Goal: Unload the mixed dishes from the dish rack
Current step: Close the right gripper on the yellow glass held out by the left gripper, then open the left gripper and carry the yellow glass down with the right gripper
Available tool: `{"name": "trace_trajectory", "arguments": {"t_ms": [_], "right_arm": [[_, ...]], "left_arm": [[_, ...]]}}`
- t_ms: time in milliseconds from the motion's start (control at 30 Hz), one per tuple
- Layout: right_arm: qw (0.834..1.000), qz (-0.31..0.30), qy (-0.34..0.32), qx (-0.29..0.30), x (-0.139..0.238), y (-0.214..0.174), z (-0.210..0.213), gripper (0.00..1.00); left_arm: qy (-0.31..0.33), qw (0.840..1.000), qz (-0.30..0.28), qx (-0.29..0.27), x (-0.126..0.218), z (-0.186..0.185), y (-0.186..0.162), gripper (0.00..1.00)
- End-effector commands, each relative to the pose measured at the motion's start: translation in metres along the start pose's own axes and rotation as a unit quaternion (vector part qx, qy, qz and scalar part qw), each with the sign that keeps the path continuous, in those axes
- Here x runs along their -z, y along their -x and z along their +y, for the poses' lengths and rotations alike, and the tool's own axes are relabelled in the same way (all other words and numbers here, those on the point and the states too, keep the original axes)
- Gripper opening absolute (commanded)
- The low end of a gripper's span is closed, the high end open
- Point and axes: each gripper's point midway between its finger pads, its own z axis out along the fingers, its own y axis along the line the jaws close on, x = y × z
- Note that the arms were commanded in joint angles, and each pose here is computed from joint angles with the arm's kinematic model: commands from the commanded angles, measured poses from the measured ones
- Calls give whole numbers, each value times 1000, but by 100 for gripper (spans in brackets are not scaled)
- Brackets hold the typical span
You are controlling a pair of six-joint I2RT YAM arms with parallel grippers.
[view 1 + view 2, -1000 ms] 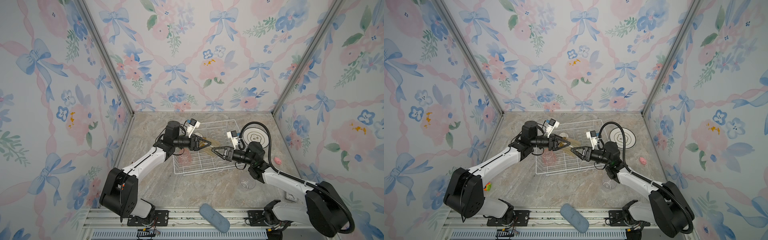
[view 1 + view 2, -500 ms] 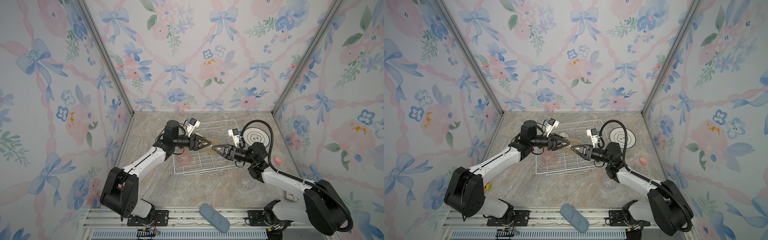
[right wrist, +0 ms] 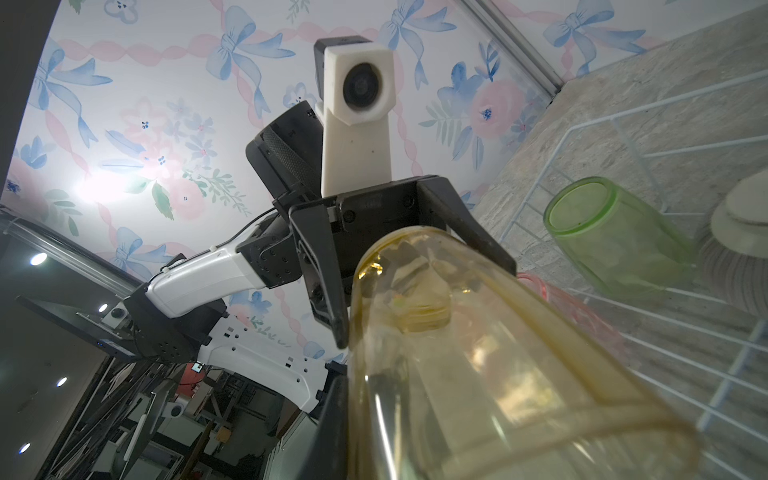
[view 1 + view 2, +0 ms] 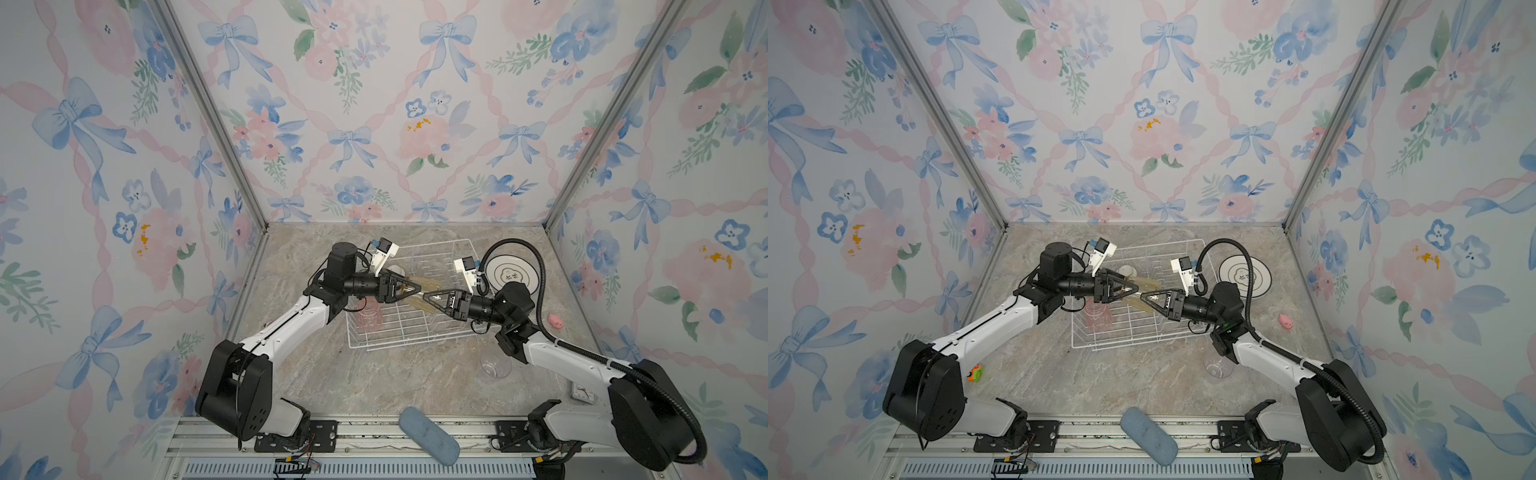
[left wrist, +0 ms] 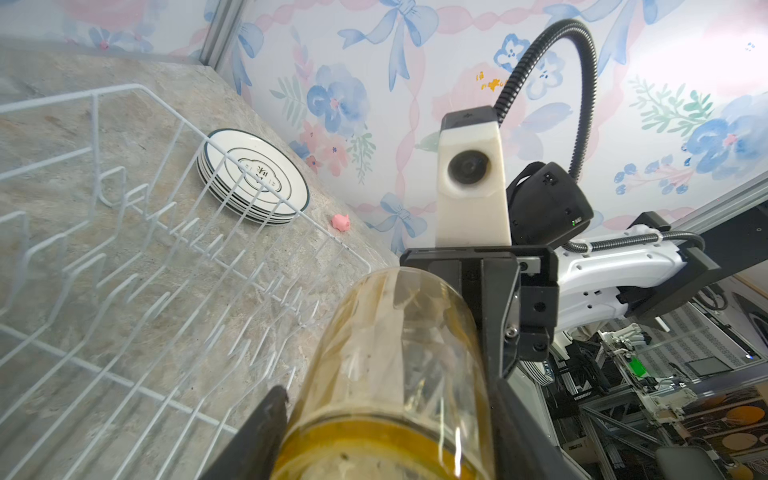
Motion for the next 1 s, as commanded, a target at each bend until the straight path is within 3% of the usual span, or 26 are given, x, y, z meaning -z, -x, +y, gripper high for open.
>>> {"name": "trace_trajectory", "arguments": {"t_ms": [0,400,500,667,733,967], "right_arm": [[998,2,-62,12,0,7,-11,0],[990,53,-128,34,3,-4,-11,0],[979,85,-175,62,11,-10,-11,0],[944,154,-264,124,32,-25,6,0],[925,182,-299,147,44,-32,13,0],[850,302,-399,165,86,-77,15,0]], "left_arm": [[112,993,-5,-34,9,25,5,60],[220,970,-53,-84,49,14,22,78],[299,950,-50,-79,63,30,22,77],[411,909,-9,-65,81,58,14,71],[430,900,15,-62,81,63,10,70],[483,868,77,-87,70,62,-5,85]]}}
